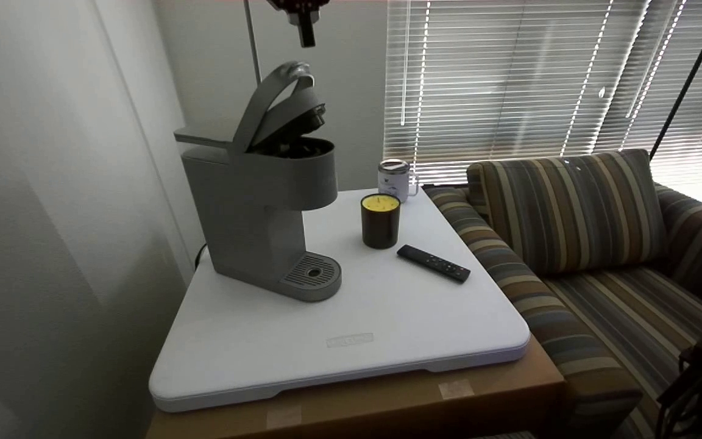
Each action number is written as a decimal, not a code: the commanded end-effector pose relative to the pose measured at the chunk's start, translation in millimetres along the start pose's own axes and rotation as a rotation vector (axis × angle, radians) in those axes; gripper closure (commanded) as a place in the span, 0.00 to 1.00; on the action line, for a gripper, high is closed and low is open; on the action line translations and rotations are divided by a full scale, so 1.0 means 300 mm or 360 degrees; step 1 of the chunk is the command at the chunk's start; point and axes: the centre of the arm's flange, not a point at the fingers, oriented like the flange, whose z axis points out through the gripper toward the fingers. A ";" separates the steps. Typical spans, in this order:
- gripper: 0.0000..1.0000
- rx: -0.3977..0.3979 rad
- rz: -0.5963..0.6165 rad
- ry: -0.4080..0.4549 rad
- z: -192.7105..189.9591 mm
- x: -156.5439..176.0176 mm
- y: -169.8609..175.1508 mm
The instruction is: Close the lid of the coffee maker
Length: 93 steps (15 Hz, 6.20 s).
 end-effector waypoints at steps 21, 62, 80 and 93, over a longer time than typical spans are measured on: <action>1.00 -0.0064 0.0147 -0.0123 0.153 0.042 0.039; 1.00 -0.0056 0.0380 -0.0255 0.277 -0.044 0.090; 1.00 -0.0185 0.0589 -0.0315 0.492 -0.062 0.116; 1.00 -0.0227 0.0554 -0.0304 0.358 -0.053 0.140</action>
